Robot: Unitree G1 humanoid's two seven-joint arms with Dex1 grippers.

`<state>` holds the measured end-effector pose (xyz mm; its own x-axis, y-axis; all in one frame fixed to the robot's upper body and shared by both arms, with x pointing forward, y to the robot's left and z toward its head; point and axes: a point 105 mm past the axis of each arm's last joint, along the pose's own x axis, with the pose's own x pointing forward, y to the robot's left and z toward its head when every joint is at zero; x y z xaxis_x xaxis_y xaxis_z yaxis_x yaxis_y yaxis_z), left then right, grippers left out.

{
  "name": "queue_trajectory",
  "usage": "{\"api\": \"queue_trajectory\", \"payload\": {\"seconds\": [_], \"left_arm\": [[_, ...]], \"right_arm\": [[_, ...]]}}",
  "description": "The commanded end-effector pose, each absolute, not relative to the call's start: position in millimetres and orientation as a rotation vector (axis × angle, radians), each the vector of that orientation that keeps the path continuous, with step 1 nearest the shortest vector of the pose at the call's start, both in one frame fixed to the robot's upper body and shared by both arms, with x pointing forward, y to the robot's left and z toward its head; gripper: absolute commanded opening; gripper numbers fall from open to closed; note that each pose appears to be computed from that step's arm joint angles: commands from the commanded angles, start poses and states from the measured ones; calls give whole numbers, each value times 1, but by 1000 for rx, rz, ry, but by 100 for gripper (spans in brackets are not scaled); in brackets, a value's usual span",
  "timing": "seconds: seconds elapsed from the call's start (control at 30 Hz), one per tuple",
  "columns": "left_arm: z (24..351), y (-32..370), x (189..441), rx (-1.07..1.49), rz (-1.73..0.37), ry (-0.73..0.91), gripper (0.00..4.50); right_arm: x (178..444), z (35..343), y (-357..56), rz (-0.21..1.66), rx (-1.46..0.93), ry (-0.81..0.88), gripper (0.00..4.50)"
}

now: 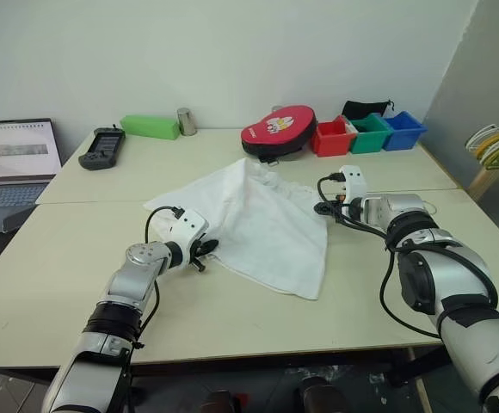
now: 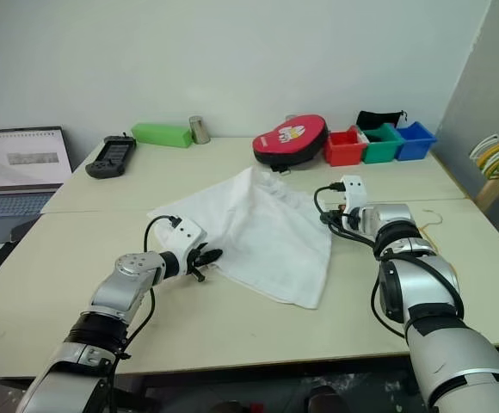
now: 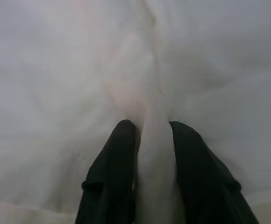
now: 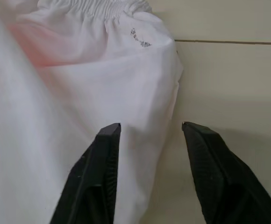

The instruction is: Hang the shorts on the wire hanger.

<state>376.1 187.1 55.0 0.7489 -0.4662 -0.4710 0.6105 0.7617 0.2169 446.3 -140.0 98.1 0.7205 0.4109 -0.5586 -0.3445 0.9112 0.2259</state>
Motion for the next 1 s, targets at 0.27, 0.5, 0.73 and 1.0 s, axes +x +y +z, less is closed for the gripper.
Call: {"api": "queue_trajectory", "payload": {"seconds": [0.27, 0.5, 0.73, 1.0], "left_arm": [[71, 190, 383, 410, -602, 356, 0], [70, 196, 380, 414, -589, 361, 0], [69, 198, 378, 419, -581, 363, 0], [70, 200, 377, 424, -576, 362, 0]], "right_arm": [[448, 105, -136, 428, 129, 625, 9], [446, 100, -131, 474, 58, 634, 9], [443, 99, -123, 482, 175, 653, 136], [443, 100, -129, 447, 229, 661, 322]]}}
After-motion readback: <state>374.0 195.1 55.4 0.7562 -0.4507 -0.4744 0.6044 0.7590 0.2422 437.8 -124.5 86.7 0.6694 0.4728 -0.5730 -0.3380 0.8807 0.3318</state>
